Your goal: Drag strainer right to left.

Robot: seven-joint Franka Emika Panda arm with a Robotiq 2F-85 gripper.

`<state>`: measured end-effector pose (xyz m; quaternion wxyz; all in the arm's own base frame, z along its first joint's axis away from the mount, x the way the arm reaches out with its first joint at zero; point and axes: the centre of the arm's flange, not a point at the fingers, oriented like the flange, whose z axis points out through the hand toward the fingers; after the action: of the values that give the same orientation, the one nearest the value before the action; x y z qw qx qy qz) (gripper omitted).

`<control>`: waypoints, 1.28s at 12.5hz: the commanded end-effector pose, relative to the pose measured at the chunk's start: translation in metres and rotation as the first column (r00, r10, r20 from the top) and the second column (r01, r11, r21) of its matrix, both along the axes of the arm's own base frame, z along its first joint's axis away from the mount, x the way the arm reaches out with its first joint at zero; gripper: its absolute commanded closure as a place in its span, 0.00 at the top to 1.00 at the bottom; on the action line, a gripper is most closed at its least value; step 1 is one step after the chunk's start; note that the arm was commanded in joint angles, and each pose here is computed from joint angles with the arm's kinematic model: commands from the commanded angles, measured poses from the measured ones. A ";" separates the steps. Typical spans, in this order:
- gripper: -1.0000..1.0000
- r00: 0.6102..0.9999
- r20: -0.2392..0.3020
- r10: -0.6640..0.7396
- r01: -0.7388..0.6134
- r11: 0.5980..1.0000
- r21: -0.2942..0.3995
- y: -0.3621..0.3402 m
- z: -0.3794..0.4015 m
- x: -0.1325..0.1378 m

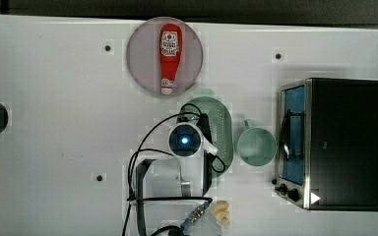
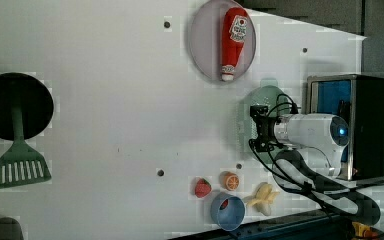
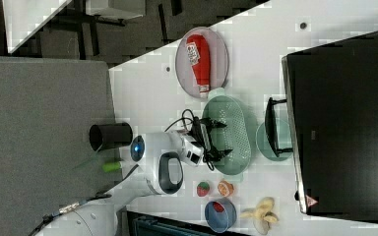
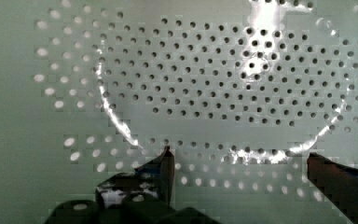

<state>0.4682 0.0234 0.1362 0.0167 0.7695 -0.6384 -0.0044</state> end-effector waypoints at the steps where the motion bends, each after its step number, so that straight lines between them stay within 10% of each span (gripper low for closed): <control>1: 1.00 1.000 0.015 -0.015 0.015 1.000 0.022 0.035 0.014 0.005; 16: 1.00 0.975 -0.067 -0.210 0.214 0.975 0.061 0.180 0.008 0.009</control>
<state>0.4901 0.1690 0.1386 0.0071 0.7072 -0.7056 -0.0447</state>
